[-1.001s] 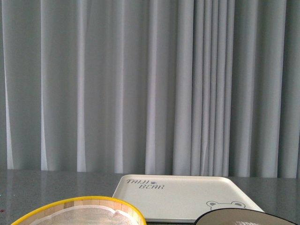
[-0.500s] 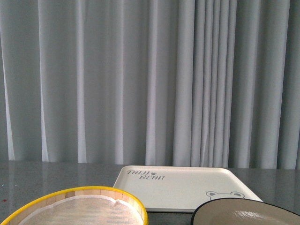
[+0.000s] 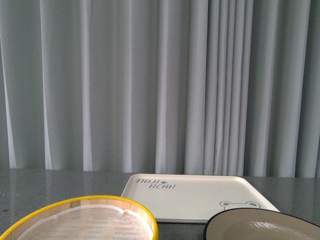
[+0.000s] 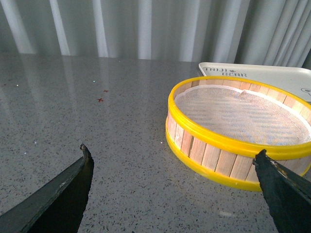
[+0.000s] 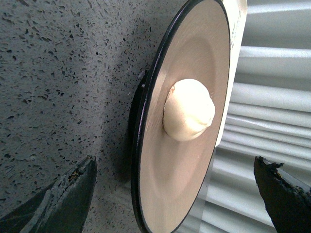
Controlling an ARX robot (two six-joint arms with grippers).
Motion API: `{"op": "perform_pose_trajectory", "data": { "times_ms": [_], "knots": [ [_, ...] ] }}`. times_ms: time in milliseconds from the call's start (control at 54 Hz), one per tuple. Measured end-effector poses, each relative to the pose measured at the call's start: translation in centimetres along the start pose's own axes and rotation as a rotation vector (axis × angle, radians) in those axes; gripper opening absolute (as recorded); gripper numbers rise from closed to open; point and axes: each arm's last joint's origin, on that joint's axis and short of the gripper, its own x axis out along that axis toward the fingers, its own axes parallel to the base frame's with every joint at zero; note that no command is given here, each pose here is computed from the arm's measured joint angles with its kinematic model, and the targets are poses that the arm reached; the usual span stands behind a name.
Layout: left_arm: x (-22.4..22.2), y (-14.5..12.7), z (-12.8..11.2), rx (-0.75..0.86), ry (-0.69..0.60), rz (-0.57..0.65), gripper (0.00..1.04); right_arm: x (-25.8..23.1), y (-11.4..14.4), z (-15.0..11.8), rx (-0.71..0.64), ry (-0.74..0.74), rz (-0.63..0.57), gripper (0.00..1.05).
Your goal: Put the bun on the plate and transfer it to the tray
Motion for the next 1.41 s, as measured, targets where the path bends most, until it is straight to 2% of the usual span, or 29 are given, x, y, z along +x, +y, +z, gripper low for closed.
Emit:
{"op": "perform_pose_trajectory", "data": {
  "times_ms": [371,797,1149,1205,1353,1409],
  "knots": [
    [0.0,0.0,0.0,0.000,0.000,0.000,0.98,2.1,-0.8,0.2,0.019,-0.026,0.010,0.96],
    [0.0,0.0,0.0,0.000,0.000,0.000,0.98,3.2,-0.1,0.3,0.033,-0.039,0.043,0.96],
    [0.0,0.0,0.0,0.000,0.000,0.000,0.98,3.7,0.3,0.4,0.066,-0.038,0.061,0.39],
    [0.0,0.0,0.0,0.000,0.000,0.000,0.98,3.7,0.8,0.3,0.072,-0.032,0.069,0.26],
    [0.0,0.0,0.0,0.000,0.000,0.000,0.98,3.4,1.5,0.1,0.062,-0.030,0.063,0.05],
    [0.0,0.0,0.0,0.000,0.000,0.000,0.98,3.2,1.3,0.0,0.049,-0.024,0.041,0.03]
  ]
}}
